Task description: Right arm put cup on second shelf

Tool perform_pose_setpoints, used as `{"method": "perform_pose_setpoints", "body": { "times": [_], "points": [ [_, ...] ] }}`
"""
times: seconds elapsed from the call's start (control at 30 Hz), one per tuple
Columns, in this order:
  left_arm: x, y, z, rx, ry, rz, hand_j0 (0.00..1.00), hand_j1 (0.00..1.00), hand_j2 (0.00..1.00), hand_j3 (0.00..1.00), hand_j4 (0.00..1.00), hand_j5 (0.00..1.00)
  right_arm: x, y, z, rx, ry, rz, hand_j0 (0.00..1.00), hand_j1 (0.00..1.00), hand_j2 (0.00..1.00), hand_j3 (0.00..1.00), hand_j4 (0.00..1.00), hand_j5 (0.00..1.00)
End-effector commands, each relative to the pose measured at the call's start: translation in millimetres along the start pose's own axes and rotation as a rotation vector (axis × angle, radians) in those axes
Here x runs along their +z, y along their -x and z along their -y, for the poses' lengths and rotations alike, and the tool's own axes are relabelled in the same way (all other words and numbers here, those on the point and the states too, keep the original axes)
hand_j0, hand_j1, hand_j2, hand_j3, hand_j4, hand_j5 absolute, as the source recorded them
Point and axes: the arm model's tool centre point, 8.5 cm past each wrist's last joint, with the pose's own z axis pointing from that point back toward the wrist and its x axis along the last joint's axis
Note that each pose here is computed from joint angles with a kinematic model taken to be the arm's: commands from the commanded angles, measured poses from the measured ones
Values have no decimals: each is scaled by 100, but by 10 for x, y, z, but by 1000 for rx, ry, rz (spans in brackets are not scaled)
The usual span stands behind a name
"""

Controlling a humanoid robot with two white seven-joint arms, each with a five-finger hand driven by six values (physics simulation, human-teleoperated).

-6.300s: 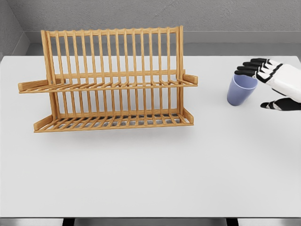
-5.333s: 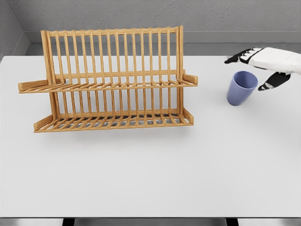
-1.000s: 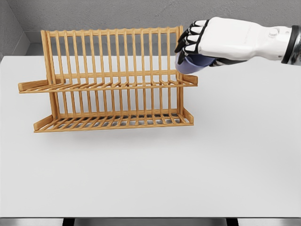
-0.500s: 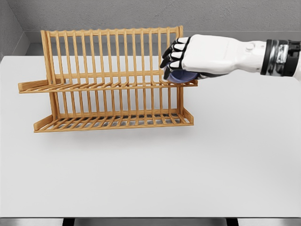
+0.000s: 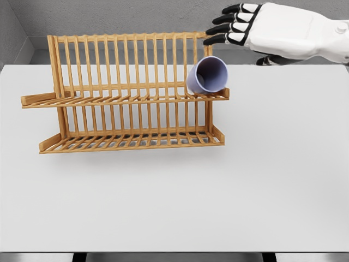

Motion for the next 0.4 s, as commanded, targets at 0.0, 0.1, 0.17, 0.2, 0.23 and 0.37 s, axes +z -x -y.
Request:
{"method": "perform_pose_setpoints", "body": {
  "times": [0.0, 0.1, 0.17, 0.2, 0.23, 0.37],
  "points": [
    [0, 0, 0, 0, 0, 0, 100, 100, 100, 100, 100, 100, 715, 391, 340, 39, 76, -211, 100, 100, 100, 100, 100, 100],
    [0, 0, 0, 0, 0, 0, 100, 100, 100, 100, 100, 100, 1231, 676, -778, -248, -57, -389, 100, 100, 100, 100, 100, 100],
    [0, 0, 0, 0, 0, 0, 100, 100, 100, 100, 100, 100, 1246, 508, -1285, -358, -103, -388, 100, 100, 100, 100, 100, 100],
    [0, 0, 0, 0, 0, 0, 100, 100, 100, 100, 100, 100, 1186, 389, -1513, -423, -64, -386, 100, 100, 100, 100, 100, 100],
    [0, 0, 0, 0, 0, 0, 100, 100, 100, 100, 100, 100, 1171, 329, -1644, -453, -39, -402, 100, 100, 100, 100, 100, 100],
    [0, 0, 0, 0, 0, 0, 100, 100, 100, 100, 100, 100, 1130, 260, -1783, -485, -42, -399, 100, 100, 100, 100, 100, 100]
  ]
}}
